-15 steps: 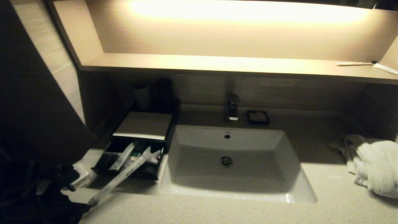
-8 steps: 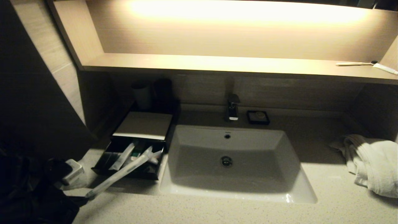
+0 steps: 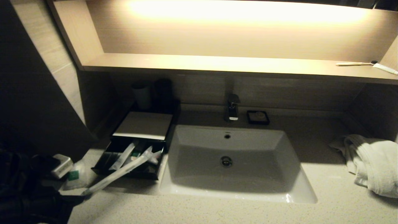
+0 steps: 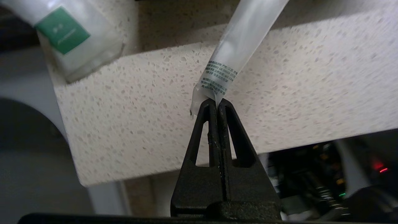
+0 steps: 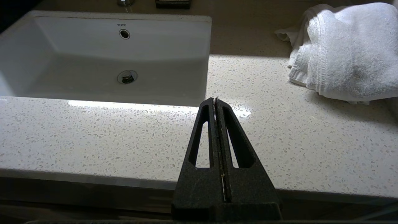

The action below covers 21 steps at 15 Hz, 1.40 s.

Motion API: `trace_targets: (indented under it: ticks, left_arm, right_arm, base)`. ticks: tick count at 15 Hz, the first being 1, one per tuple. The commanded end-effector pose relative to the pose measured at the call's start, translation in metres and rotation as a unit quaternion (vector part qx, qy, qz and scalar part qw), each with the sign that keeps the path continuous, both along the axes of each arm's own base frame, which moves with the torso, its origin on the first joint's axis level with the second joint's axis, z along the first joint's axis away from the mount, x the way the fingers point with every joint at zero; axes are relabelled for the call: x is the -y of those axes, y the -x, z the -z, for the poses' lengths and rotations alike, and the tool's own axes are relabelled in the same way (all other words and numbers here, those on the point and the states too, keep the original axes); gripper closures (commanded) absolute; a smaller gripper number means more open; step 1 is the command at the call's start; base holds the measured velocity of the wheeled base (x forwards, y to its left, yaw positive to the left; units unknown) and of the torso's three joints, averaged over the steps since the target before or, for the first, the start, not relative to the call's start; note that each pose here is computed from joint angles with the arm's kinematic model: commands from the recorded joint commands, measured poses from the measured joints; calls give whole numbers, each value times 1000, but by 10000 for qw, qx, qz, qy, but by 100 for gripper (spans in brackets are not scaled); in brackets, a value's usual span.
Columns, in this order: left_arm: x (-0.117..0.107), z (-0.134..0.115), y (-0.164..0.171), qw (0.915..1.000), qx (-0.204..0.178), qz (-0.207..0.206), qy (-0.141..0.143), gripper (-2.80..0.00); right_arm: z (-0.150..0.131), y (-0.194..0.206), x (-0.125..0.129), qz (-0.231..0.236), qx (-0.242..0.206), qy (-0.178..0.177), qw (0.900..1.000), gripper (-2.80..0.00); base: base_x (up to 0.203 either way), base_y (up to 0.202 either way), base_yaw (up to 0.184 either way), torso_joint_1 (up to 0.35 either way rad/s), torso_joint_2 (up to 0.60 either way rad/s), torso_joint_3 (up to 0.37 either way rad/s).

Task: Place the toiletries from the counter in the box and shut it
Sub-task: Pick up the bathroom toiletry

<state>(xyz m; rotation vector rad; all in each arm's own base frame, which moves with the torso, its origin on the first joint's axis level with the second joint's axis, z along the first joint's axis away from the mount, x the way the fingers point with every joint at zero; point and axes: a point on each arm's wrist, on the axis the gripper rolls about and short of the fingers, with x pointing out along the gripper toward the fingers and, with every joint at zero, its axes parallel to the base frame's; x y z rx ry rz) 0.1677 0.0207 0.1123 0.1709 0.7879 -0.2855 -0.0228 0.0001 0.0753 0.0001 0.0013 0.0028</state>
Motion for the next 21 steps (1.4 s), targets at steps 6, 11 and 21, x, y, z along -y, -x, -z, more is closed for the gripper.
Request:
trace_targets:
  ticks: [6, 11, 21]
  left_arm:
    - [1, -15, 11, 9989, 252, -326, 234, 0]
    - [0, -17, 17, 9963, 265, -677, 454, 0]
    - [3, -27, 21, 9958, 462, -631, 482, 0]
  right_arm:
    - [0, 0, 0, -2, -1, 1, 10000, 0]
    - [0, 0, 0, -2, -1, 1, 10000, 0]
    - [0, 0, 0, -2, -1, 1, 10000, 0]
  base:
    - [0, 0, 0, 0, 0, 0]
    - [0, 0, 0, 0, 0, 0]
    - [0, 0, 0, 0, 0, 0]
